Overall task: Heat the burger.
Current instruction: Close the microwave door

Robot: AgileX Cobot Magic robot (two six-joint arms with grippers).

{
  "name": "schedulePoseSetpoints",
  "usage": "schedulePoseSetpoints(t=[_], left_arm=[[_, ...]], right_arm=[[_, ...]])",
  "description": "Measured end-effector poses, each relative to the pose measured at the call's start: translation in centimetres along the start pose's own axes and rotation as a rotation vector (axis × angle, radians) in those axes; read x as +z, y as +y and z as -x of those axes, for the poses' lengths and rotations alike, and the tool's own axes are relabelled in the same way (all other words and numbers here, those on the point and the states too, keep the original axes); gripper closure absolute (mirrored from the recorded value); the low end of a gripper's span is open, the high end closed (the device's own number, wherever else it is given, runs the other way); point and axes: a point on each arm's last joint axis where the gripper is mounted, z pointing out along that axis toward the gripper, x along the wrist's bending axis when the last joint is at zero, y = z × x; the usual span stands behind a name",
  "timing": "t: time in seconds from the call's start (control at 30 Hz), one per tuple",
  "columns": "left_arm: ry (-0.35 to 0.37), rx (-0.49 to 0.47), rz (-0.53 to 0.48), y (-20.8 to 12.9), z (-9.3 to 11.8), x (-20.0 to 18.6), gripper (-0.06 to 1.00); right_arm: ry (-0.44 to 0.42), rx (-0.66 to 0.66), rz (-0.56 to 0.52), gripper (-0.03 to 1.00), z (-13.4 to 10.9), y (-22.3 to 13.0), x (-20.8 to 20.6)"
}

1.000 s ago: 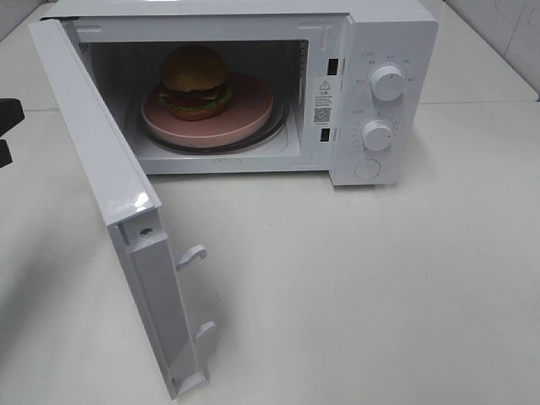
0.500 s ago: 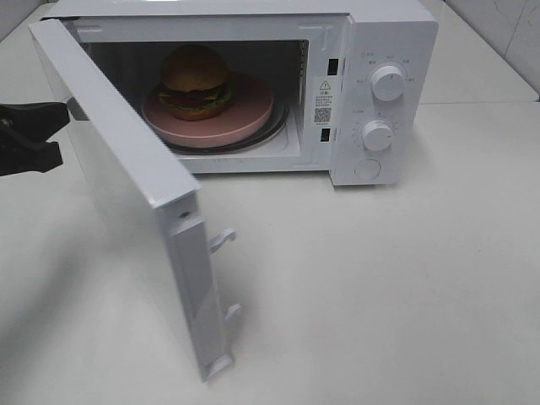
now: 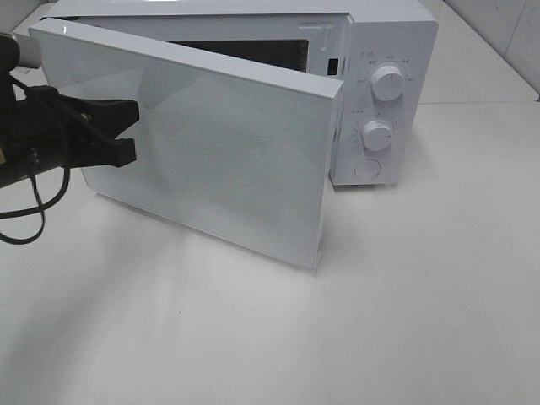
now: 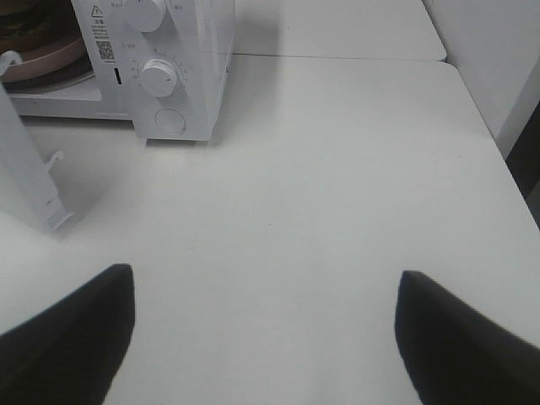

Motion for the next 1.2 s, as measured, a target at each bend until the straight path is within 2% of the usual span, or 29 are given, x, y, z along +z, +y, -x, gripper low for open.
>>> schedulePoseSetpoints(t=[0.23,0.7,0.97,1.2], left_arm=[[0.016,-0.016,0.012,0.0,1.1,2.2,0.94],[0.086,-0.016,0.024,1.0,4.6,8.1,0.94],[0.034,0.001,-0.029,0.8,7.1,11.0,0.94],[0.013,0.012,-0.055,0.7,8.3,13.0,0.94]], right_arm=[[0.0,0.0,0.0,0.2,0.0,0.0,0.0],[0.0,0.0,0.0,0.2,0.0,0.0,0.0],[0.0,0.0,0.0,0.2,0.0,0.0,0.0],[0.0,0.0,0.0,0.2,0.0,0.0,0.0]])
